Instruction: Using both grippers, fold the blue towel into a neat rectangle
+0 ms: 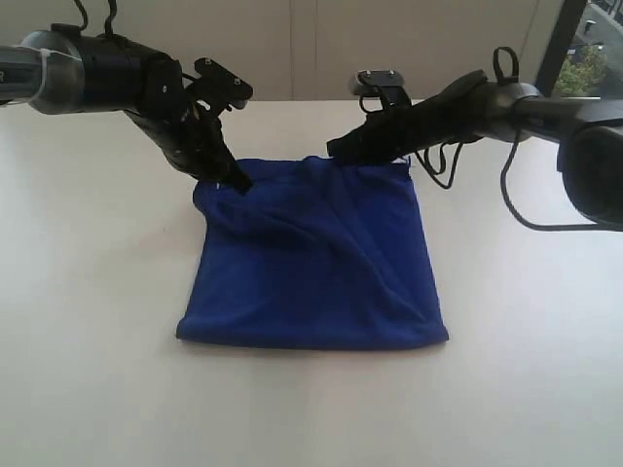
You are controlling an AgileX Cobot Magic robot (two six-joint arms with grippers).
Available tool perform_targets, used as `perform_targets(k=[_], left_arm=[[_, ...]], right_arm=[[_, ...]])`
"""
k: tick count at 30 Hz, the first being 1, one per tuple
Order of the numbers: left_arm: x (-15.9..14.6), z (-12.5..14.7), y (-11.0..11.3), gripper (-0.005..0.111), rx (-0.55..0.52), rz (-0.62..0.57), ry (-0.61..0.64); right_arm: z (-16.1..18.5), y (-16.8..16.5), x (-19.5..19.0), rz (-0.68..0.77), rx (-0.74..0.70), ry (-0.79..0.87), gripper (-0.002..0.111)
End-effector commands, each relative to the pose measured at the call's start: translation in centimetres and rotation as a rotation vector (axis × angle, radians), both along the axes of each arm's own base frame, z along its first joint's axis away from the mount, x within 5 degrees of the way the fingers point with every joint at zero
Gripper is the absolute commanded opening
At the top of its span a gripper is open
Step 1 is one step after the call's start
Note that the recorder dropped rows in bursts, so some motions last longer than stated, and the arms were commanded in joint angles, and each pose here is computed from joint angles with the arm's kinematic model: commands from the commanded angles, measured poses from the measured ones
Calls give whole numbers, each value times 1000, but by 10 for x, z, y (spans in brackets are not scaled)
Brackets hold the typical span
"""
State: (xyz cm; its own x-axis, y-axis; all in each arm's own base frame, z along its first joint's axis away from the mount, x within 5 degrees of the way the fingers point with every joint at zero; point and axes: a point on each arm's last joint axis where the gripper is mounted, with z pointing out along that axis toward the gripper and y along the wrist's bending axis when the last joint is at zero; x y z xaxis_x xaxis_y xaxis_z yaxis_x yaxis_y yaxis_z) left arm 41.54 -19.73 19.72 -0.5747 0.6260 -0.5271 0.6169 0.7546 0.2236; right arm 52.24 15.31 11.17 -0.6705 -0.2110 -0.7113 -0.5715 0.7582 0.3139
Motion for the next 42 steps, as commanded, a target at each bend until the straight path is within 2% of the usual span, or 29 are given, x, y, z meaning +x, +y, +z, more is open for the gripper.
perform_targets(k=[1, 6, 11, 17, 22, 25, 30, 32, 35, 39, 42], left_arm=[[1, 9, 2, 0, -22, 3, -39], [-3, 29, 4, 0, -34, 0, -80], [-12, 53, 9, 0, -42, 15, -86], [-38, 68, 19, 0, -36, 14, -67], [-82, 82, 20, 0, -60, -42, -103], [-111, 90, 13, 0, -88, -101, -143], [-149, 108, 15, 0, -120, -156, -183], [-162, 116, 18, 0, -133, -168, -195], [-201, 134, 29, 0, -195, -198, -238], [-246, 139, 40, 0, -274, -243, -231], [-267, 138, 50, 0, -315, -249, -219]], right_arm=[[32, -18, 4, -65, 6, -24, 0], [49, -44, -8, -113, -62, 18, 0], [67, -55, -30, -130, -84, 20, 0], [87, -63, -67, -156, -127, -16, 0], [118, -69, -115, -144, -142, -62, 0], [140, -63, -153, -148, -137, -122, 0], [174, -49, -209, -108, -120, -219, 0], [181, -50, -225, -113, -108, -240, 0], [201, -58, -265, -150, -44, -273, 0], [214, -69, -317, -152, 18, -316, 0], [220, -73, -350, -127, 66, -327, 0]])
